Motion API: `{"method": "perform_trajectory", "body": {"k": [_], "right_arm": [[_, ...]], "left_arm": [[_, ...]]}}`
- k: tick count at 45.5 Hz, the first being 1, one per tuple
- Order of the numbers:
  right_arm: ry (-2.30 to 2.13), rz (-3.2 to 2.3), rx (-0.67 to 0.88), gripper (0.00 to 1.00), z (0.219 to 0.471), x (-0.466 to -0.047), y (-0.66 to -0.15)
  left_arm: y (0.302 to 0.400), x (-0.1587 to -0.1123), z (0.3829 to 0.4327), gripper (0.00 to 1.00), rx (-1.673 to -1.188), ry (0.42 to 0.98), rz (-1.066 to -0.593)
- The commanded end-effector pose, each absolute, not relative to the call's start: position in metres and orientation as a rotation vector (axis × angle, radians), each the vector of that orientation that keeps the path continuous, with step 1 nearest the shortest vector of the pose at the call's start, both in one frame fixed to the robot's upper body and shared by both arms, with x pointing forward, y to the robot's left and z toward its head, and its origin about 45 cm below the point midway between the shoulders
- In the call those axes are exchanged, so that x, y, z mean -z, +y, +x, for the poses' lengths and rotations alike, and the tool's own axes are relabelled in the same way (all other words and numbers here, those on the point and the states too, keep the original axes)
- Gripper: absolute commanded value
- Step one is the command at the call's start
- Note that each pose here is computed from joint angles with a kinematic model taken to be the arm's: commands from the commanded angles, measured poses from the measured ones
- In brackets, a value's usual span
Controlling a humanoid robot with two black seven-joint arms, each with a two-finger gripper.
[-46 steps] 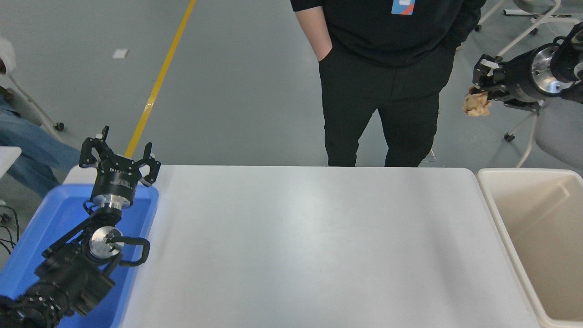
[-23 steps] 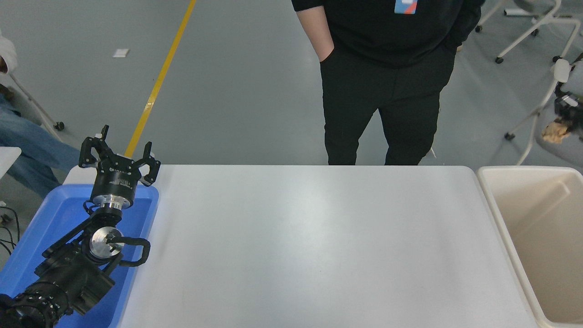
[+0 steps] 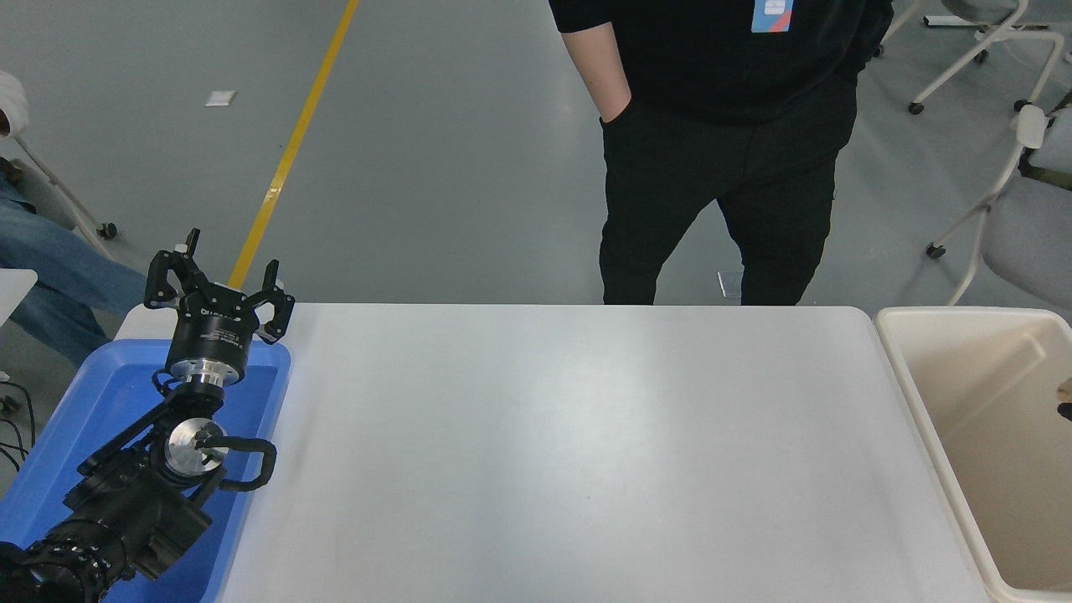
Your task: Pick up paper ball place in dustbin
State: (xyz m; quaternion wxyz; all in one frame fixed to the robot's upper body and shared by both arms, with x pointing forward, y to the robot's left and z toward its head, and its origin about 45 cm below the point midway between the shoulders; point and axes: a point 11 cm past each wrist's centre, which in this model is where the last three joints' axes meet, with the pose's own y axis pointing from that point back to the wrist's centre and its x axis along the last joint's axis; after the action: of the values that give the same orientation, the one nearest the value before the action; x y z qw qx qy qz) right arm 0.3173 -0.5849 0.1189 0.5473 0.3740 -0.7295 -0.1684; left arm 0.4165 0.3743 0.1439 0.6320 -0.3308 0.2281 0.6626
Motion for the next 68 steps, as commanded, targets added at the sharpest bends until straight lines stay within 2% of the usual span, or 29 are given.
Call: {"method": "perform_trajectory", "body": {"k": [1, 2, 3, 4, 6, 7, 27, 34, 41, 54, 63, 68], "right_arm": [[-1.718, 0.858, 0.464, 0.00, 0.292, -0.084, -0.576], [-1.717, 0.860, 0.464, 0.00, 0.292, -0.083, -0.575], [-1.715, 0.862, 0.464, 0.09, 0.292, -0.083, -0.574], [-1.715, 0.865, 0.464, 0.28, 0.293, -0.083, -0.573], [-1.717, 0.867, 0.457, 0.80, 0.296, -0.085, -0.573], [-1.716, 0.867, 0.454, 1.00, 0.296, -0.085, -0.573], [-1.703, 0.890, 0.458, 1.00, 0.301, -0.085, -0.568], [-1.739, 0.978, 0.420, 1.00, 0.342, -0.112, -0.551], [-1.713, 1.138, 0.392, 1.00, 0.387, -0.141, -0.511], [-1.413, 1.349, 0.115, 1.00, 0.446, -0.204, -0.432], [-1.111, 1.507, -0.013, 1.00, 0.471, -0.236, -0.360], [-0.878, 1.595, -0.067, 1.00, 0.466, -0.262, -0.310]], "left_arm": [[0.3742, -0.1440, 0.4165, 0.99, -1.516, 0.522, -0.757], [0.3743, -0.1441, 0.4165, 0.99, -1.516, 0.521, -0.758], [0.3742, -0.1440, 0.4165, 0.99, -1.516, 0.522, -0.757], [0.3743, -0.1441, 0.4165, 0.99, -1.516, 0.521, -0.758], [0.3743, -0.1441, 0.4165, 0.99, -1.516, 0.521, -0.758], [0.3742, -0.1440, 0.4165, 0.99, -1.516, 0.522, -0.757], [0.3742, -0.1440, 0.4165, 0.99, -1.516, 0.522, -0.757], [0.3742, -0.1440, 0.4165, 0.99, -1.516, 0.522, -0.757], [0.3742, -0.1440, 0.4165, 0.99, -1.516, 0.522, -0.757], [0.3742, -0.1440, 0.4165, 0.99, -1.516, 0.522, -0.757], [0.3742, -0.1440, 0.4165, 0.99, -1.516, 0.522, -0.757], [0.3743, -0.1441, 0.4165, 0.99, -1.516, 0.521, -0.758]]}}
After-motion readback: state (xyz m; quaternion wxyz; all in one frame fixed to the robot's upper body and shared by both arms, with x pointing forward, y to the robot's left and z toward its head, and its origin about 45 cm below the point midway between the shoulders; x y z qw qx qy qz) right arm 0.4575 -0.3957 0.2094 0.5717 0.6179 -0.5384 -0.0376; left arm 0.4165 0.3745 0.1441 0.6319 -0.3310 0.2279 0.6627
